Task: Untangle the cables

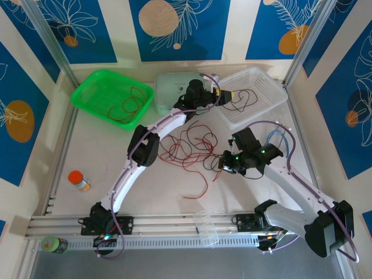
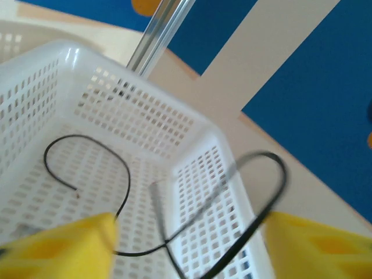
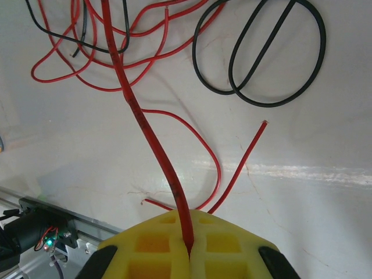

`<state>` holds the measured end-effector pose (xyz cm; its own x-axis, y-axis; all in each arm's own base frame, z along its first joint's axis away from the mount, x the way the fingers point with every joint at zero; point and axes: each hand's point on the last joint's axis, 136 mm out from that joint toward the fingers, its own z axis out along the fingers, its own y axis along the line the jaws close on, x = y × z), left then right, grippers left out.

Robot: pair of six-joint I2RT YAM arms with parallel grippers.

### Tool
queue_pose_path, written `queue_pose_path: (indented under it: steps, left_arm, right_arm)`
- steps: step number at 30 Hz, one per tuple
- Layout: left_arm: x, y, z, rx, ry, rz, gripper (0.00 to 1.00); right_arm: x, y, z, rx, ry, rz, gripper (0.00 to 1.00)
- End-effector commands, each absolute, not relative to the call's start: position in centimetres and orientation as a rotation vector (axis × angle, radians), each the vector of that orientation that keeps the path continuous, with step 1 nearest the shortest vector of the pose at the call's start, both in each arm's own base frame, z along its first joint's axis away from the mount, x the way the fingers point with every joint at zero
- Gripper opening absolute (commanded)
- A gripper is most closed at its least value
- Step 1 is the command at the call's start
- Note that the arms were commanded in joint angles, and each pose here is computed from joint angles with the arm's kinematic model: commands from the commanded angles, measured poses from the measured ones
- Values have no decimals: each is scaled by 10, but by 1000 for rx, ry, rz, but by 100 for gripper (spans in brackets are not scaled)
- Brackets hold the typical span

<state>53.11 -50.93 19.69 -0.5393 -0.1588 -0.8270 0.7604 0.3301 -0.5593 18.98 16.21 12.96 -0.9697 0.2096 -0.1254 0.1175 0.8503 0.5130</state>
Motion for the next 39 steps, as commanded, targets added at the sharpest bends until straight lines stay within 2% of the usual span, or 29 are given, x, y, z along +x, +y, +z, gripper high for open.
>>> queue_pose_path:
  steps: [1, 9, 15, 19, 27, 32, 39]
  left_arm:
    - [521, -505, 255, 619, 1626, -1262, 100]
    - [513, -487, 265, 745, 1722, -999, 100]
    - [506, -455, 273, 820, 1819, -744, 100]
    - [490, -428, 296, 829, 1803, -638, 97]
    - [419, -365, 337, 793, 1714, -593, 94]
    - [371, -345, 324, 803, 1721, -685, 92]
    - [329, -340, 296, 816, 1731, -753, 92]
  right_arm:
    - [198, 163, 142, 247, 2826, 774, 0]
    - [212, 157, 169, 253, 2749, 814, 0]
    - [220, 153, 187, 260, 2699, 854, 0]
    - [229, 146, 212, 252, 2626, 883, 0]
    - [247, 136, 324, 106, 2378, 934, 0]
    - [250, 140, 399, -14, 2223, 959, 0]
    - [254, 149, 471, -123, 2055, 1005, 0]
